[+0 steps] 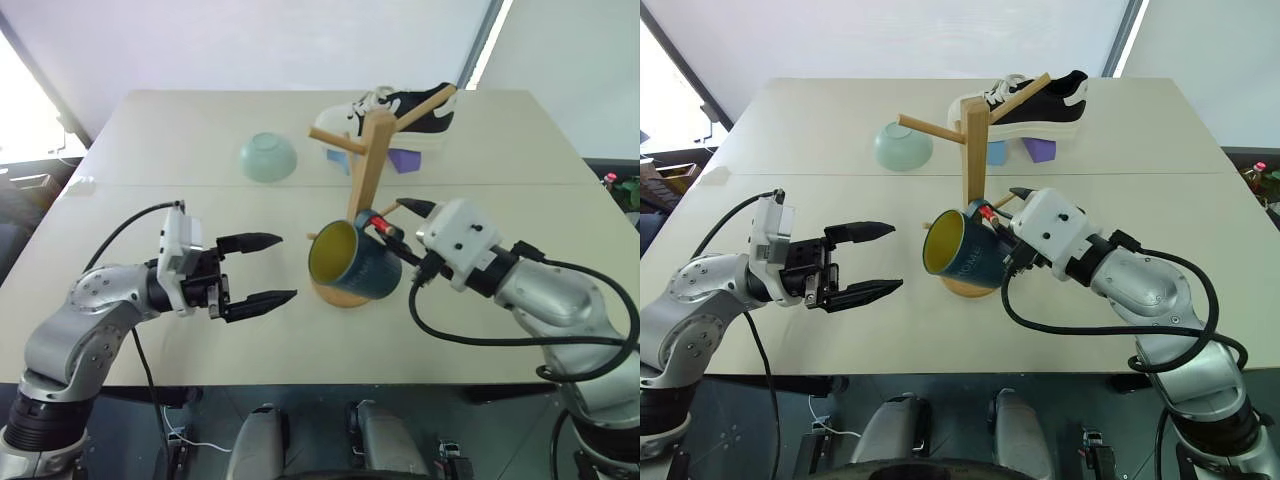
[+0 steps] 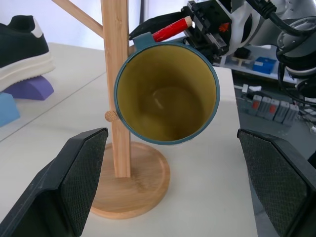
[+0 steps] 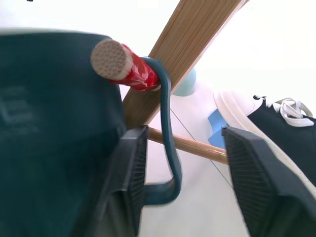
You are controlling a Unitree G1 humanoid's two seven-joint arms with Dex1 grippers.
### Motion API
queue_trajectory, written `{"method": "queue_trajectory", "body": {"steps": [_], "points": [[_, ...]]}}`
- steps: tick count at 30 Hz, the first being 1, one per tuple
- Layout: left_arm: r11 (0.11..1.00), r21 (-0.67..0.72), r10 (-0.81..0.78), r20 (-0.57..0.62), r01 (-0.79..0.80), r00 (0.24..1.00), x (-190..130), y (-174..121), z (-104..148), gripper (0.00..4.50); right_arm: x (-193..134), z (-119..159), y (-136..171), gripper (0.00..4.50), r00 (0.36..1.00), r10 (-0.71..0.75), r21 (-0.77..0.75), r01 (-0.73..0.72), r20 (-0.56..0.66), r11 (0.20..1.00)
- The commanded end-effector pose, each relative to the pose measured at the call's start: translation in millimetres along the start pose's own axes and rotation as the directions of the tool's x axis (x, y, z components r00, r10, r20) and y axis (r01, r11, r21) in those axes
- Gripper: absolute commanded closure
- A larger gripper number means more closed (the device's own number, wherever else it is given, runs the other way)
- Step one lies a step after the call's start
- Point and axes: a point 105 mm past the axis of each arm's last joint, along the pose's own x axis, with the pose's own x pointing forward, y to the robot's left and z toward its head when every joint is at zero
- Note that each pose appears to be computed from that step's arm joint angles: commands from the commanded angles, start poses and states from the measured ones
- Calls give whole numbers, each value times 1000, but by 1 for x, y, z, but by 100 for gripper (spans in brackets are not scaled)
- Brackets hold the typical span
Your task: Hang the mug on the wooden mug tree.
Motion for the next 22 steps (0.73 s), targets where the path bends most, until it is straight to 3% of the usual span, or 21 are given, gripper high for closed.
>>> {"method": "queue_trajectory", "body": {"steps": [1,6,9,16,22], "points": [[999,5,54,10,-54,999,-6,6,2,0,-20,2,-11,204,999,-21,-3,22,29,1000],[962,-53,268,-26,-269,963,-26,35,-22,0,-50,-34,-30,204,987,-163,272,155,8,950],[877,-29,475,-92,-479,875,-48,60,-51,0,-63,-71,-23,204,969,-238,403,244,-66,882],[705,-7,703,-122,-709,700,-75,77,-94,0,-62,-127,-22,204,900,-405,500,429,-163,752],[652,-30,750,-121,-758,650,-78,73,-105,0,-49,-137,-16,204,916,-376,501,393,-138,771]]}}
